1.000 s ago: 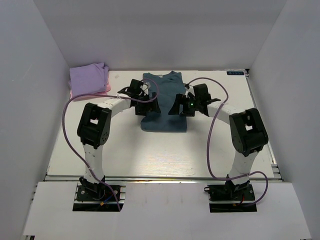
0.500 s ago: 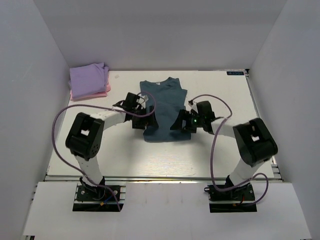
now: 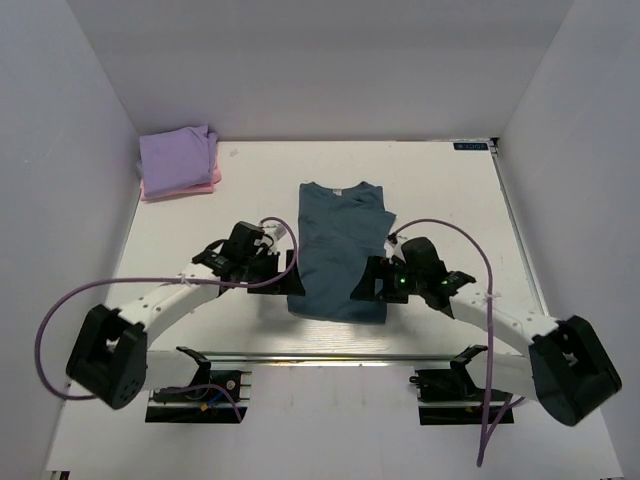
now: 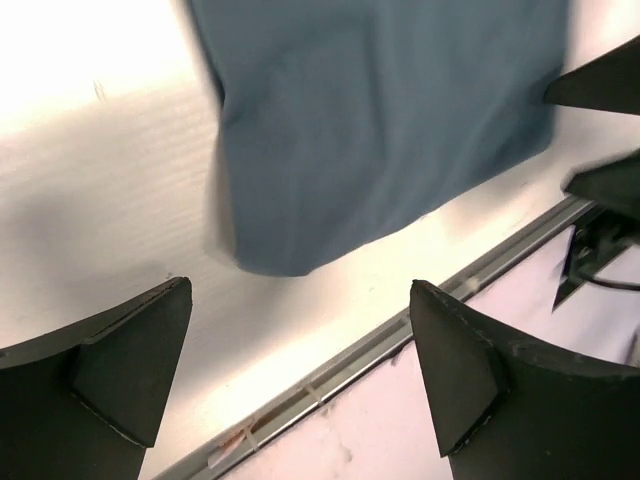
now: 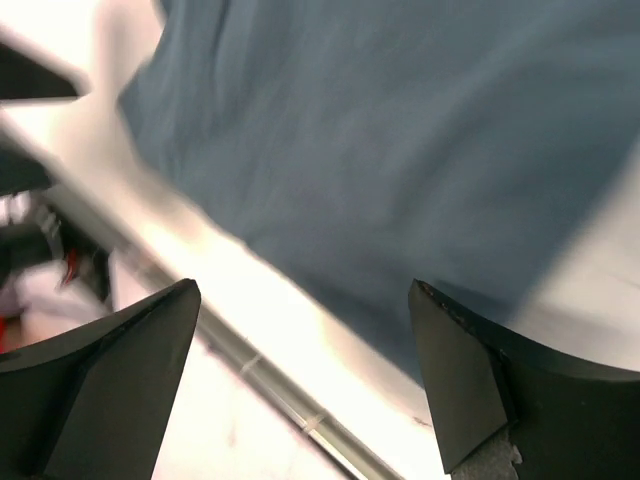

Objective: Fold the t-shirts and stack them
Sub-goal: Fold the folded rectangular tshirt in 1/3 of the way

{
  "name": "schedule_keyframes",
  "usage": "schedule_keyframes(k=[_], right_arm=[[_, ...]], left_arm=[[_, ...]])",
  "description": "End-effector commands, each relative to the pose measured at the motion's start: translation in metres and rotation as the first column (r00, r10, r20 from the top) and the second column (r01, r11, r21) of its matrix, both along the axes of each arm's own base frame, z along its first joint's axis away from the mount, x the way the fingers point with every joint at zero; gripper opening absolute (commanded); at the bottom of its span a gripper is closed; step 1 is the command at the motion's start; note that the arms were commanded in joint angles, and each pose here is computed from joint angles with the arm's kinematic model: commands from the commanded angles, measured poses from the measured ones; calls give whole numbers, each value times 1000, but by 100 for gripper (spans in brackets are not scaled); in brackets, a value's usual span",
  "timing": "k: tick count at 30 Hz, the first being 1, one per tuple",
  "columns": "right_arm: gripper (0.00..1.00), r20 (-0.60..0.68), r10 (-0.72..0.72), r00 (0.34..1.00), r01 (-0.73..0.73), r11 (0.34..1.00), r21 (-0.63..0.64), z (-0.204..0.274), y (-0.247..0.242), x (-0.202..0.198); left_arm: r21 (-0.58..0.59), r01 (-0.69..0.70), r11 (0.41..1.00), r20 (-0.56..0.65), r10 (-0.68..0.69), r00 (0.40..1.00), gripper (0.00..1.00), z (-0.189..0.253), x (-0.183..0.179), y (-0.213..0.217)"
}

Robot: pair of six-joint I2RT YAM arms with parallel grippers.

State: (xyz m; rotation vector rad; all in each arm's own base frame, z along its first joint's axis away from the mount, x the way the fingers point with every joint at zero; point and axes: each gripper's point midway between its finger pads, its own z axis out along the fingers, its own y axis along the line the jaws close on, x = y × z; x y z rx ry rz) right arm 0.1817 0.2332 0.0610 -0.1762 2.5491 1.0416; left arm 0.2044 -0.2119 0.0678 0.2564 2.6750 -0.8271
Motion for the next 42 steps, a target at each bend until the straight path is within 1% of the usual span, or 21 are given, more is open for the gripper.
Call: schedule_keyframes(k=[1,4,5,6,8,9,10,11,13,14,19,20,21,23,24,30,31,36,38,39,42], right_arm=[[90,162,-150,975,170,979,-114,21,-26,36],[90,248,-257,934,307,932,-191,31,-46,65],[90,301,-299,906,364,912,-188,49,-48,83],[90,311,-334,890,411,883,-228,45,-58,93],[90,338,-353,872,445,861,-248,55,-58,116],[90,357,-387,850,490,829,-270,54,-69,128],[90,386,-369,846,485,833,-266,67,-67,140],[90,363,-356,861,475,818,-325,54,-69,153],[90,360,-361,860,482,805,-345,65,-73,170],[90,339,-354,872,471,795,-382,53,-73,182],[90,341,-386,857,507,748,-428,43,-96,224],[90,354,-380,855,508,752,-420,47,-96,232],[90,327,-375,867,492,745,-450,31,-102,236],[90,326,-349,878,467,774,-428,37,-99,249],[90,304,-340,890,447,778,-441,24,-100,253],[88,330,-314,890,434,807,-401,15,-103,285],[85,296,-300,907,403,825,-396,3,-98,285],[67,280,-308,909,400,831,-387,-10,-100,300],[60,258,-295,920,374,855,-360,-18,-94,301],[51,243,-289,926,362,864,-351,-20,-93,300],[39,240,-272,932,341,883,-324,-21,-86,296]], left_arm=[[5,-44,999,122,43,992,100,27,10,8],[17,-65,998,174,61,983,100,42,22,10],[19,-74,997,188,69,980,100,45,26,11],[26,-88,996,204,81,976,100,51,30,12],[51,-137,989,228,122,966,100,55,39,18],[60,-146,987,233,128,964,100,58,43,18],[77,-153,985,225,132,965,100,55,44,20],[81,-146,986,230,124,965,100,56,46,19],[92,-139,986,225,115,968,100,54,49,17],[98,-138,986,218,114,969,100,51,49,17],[134,-139,981,183,114,976,100,37,52,18],[139,-138,981,176,113,978,100,36,52,17],[151,-136,979,162,111,981,100,31,52,18],[162,-133,978,147,110,983,100,25,52,18],[164,-127,978,152,102,983,100,26,54,17],[190,-136,972,130,113,985,100,16,58,20],[190,-136,972,130,113,985,100,16,60,18],[208,-139,968,119,116,986,100,12,59,21],[208,-139,968,119,116,986,100,12,59,21],[218,-135,966,105,115,988,100,9,57,22],[216,-142,966,101,123,987,100,9,57,22]])
